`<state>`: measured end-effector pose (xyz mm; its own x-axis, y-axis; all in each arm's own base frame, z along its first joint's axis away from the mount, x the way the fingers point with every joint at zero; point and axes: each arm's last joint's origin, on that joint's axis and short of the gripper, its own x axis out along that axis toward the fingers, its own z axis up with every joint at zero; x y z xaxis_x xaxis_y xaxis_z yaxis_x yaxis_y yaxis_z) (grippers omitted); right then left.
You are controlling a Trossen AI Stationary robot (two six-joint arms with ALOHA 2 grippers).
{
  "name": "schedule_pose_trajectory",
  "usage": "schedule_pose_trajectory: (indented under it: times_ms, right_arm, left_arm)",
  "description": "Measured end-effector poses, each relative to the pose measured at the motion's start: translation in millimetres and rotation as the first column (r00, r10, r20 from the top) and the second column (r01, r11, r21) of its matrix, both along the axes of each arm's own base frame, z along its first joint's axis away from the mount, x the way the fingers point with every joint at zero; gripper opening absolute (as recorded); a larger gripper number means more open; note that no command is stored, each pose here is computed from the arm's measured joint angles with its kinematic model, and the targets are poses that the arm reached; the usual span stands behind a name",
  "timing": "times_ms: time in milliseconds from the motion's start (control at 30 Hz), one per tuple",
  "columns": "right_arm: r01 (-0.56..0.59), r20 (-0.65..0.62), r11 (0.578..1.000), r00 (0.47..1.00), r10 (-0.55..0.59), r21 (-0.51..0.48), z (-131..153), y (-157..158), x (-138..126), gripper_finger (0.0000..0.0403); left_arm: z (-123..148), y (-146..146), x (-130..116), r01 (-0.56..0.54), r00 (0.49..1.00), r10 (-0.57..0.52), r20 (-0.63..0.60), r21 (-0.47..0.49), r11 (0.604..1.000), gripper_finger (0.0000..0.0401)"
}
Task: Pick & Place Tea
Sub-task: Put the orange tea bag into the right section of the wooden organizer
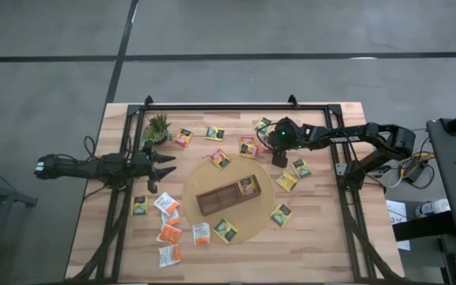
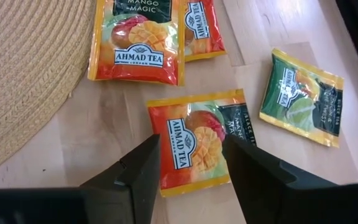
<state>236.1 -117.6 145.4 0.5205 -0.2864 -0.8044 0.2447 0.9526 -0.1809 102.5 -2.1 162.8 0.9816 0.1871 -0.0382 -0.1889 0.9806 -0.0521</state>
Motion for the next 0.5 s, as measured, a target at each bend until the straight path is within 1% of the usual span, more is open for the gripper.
schedule_pose_trajectory:
  times_ms: [333, 500]
  right_arm:
    - [0.004, -0.008, 1.000, 1.000, -0.004, 0.007, -3.0, 0.7, -1.4, 0.0171]
    - [0.006, -0.030, 1.000, 1.000, -0.006, 0.018, -18.0, -3.1, 4.6, 0.0171]
  left_arm:
    - [0.0, 0.0, 0.0, 0.000, 1.000, 0.000, 0.000, 0.000, 1.000, 0.0165]
    - [0.0, 0.0, 0.0, 0.000, 1.000, 0.000, 0.000, 0.000, 1.000, 0.0165]
